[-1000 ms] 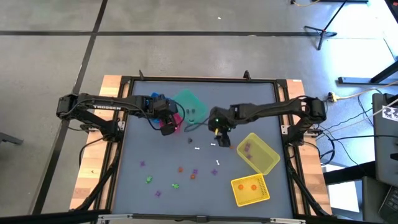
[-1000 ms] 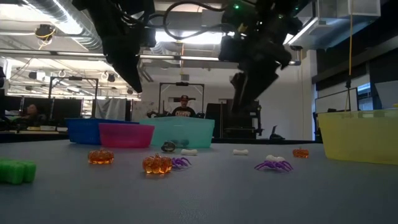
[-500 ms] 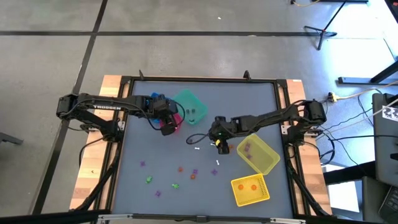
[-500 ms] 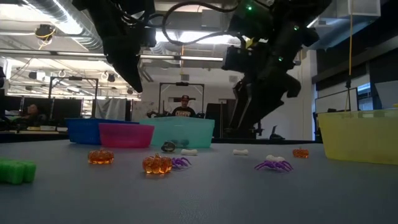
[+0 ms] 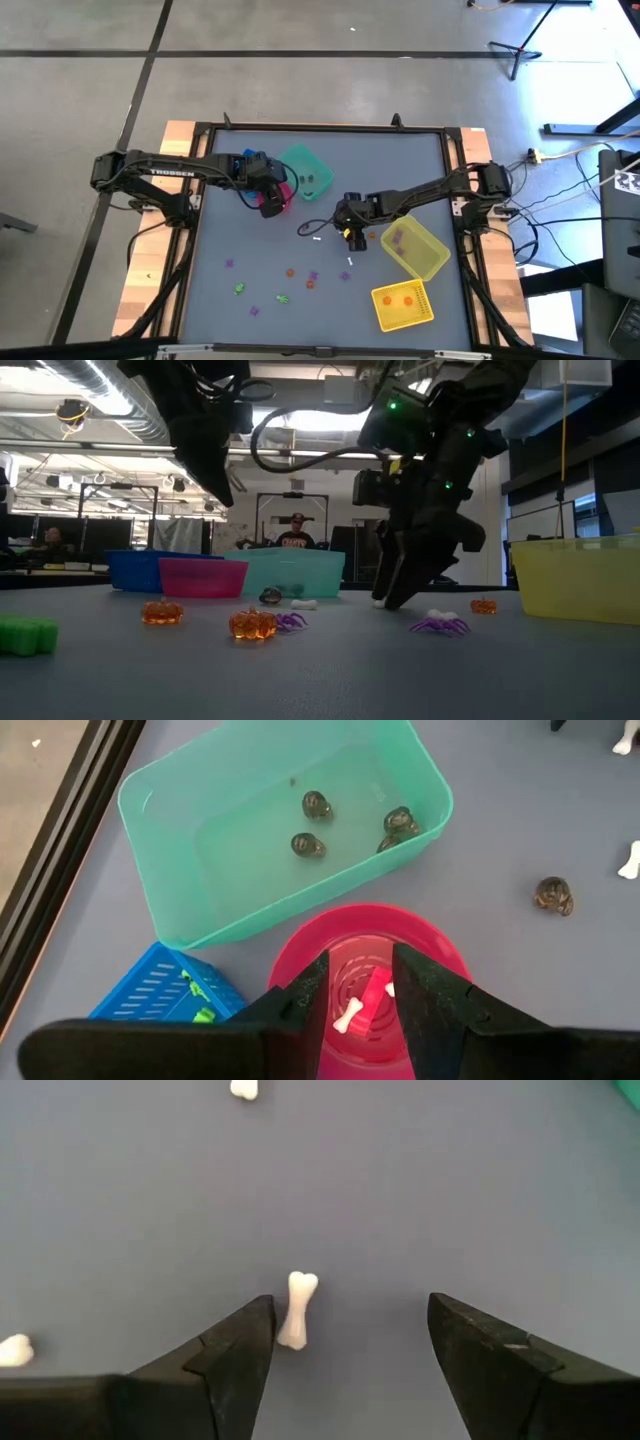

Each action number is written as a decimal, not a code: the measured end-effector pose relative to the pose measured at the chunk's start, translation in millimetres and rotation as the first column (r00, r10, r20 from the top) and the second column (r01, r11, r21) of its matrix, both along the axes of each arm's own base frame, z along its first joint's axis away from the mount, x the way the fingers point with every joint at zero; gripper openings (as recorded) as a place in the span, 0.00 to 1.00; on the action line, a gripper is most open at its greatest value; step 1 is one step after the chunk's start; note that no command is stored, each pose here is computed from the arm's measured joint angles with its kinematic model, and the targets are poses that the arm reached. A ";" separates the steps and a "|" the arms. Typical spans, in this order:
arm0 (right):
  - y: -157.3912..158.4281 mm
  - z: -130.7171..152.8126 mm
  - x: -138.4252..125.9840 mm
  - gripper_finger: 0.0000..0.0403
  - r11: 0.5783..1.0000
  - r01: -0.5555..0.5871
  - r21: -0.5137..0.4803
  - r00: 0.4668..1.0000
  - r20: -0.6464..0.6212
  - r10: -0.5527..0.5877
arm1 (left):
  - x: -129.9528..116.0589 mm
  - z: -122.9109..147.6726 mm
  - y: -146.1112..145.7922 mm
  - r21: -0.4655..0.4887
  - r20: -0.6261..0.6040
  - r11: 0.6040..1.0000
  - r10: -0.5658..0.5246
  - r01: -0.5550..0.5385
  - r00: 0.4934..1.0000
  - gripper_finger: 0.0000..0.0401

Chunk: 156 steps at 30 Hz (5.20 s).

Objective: Sort Halloween decoration
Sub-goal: Put the white bone toy into the red bin, then put the purple spider toy into the yellow bin

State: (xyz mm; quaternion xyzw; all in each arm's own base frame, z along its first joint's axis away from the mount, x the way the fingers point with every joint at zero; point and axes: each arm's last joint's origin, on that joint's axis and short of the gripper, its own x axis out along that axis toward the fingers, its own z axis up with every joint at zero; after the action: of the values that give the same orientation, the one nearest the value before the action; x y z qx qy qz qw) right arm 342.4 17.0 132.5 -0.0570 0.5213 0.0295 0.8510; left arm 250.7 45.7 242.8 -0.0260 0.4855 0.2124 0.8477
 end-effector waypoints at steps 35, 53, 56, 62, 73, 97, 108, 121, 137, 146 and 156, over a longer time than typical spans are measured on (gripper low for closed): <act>2.5 -5.4 0.0 0.13 0.997 -0.036 0.070 0.999 -0.023 0.038 | 0.1 0.0 0.0 0.001 0.000 1.000 -0.001 0.001 1.000 0.24; 2.5 -4.0 1.2 0.05 0.997 -0.036 0.069 0.999 -0.024 0.037 | 0.1 0.1 0.0 0.001 0.001 1.000 -0.001 0.001 1.000 0.24; 2.7 0.2 5.2 0.05 0.996 -0.039 0.076 0.999 -0.021 0.040 | 0.1 0.1 0.0 0.002 0.000 1.000 -0.001 0.001 1.000 0.24; 3.4 15.4 19.7 0.05 0.995 -0.050 0.085 0.998 0.054 0.046 | 0.0 0.2 0.4 0.014 -0.002 1.000 0.005 -0.005 1.000 0.24; 4.0 49.0 47.1 0.05 0.997 -0.053 0.061 0.958 0.285 0.033 | -14.4 20.5 -1.5 0.041 0.074 0.999 0.006 -0.009 0.997 0.24; -48.0 74.2 98.4 0.05 0.997 0.009 -0.073 0.646 0.762 0.050 | -86.7 77.0 -23.4 0.048 0.295 0.997 -0.067 0.055 0.953 0.24; -70.4 36.2 132.5 0.05 0.996 0.046 -0.070 0.684 0.729 0.020 | -86.7 77.3 -23.7 0.049 0.299 0.997 -0.068 0.056 0.952 0.24; -69.4 35.2 136.7 0.21 0.997 0.036 -0.068 0.684 0.729 0.025 | -86.6 77.2 -23.7 0.049 0.299 0.997 -0.068 0.056 0.952 0.24; -67.7 33.8 133.8 0.44 0.998 0.029 -0.063 0.729 0.684 0.022 | -86.5 77.0 -23.7 0.049 0.299 0.997 -0.068 0.056 0.952 0.24; -52.4 60.6 113.6 0.44 0.990 0.010 -0.143 0.846 0.529 0.068 | -86.5 76.8 -23.8 -0.033 0.337 0.999 0.027 -0.017 0.941 0.24; -45.0 95.4 78.5 0.44 0.975 0.025 -0.222 0.940 0.338 0.053 | -89.1 66.3 -24.9 -0.174 0.253 0.977 0.164 -0.122 0.954 0.42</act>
State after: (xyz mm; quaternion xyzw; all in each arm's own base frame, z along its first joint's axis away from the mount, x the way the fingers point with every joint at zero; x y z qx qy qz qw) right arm 420.9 -28.0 227.9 -0.1599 0.3655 -0.0333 0.9164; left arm 161.6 20.8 309.1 -0.1557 0.3795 0.2295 0.8827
